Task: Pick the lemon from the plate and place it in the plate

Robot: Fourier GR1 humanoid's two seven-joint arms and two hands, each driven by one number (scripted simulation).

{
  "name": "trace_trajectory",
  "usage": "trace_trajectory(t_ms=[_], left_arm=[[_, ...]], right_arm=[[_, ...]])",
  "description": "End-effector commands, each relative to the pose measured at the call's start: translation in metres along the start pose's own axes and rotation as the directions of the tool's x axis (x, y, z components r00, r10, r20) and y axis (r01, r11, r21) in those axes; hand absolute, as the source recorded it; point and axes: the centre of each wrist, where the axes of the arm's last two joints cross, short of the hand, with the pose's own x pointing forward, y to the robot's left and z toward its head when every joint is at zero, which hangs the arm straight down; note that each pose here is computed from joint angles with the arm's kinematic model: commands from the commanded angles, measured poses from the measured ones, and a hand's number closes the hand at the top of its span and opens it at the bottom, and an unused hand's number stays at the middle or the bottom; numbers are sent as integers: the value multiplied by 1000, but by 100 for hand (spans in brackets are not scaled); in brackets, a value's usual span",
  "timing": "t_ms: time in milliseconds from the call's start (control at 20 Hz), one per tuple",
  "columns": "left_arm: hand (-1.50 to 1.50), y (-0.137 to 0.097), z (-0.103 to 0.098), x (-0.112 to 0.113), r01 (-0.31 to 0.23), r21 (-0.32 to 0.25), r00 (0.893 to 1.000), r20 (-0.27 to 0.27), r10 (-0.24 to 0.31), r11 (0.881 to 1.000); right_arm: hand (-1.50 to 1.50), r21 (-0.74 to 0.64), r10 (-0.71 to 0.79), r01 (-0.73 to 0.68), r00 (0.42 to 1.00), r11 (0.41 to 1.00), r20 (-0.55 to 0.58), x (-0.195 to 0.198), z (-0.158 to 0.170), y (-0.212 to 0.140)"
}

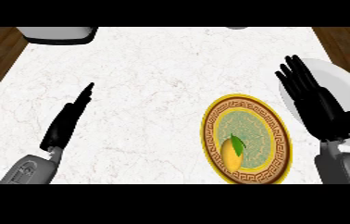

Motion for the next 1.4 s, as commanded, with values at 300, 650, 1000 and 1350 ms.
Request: trace_trajectory(t_ms=[300, 650, 1000, 1350], left_arm=[[0, -31, 15, -24, -302, 27, 948, -102, 303, 953], [0, -48, 19, -27, -448, 16, 888, -111, 447, 894], [0, -48, 31, -27, -434, 10, 893, -125, 431, 901], [0, -36, 18, -14, -426, -5, 899, -116, 422, 905]], right_arm=[[150, -152, 719, -714, 694, 683, -30, 92, 13, -76], [-150, -567, 511, -367, 852, 738, 114, 5, 64, -48], [-150, -407, 593, -530, 804, 744, 36, 54, 84, -41], [-150, -24, 786, -799, 596, 601, -164, 83, 93, -12]])
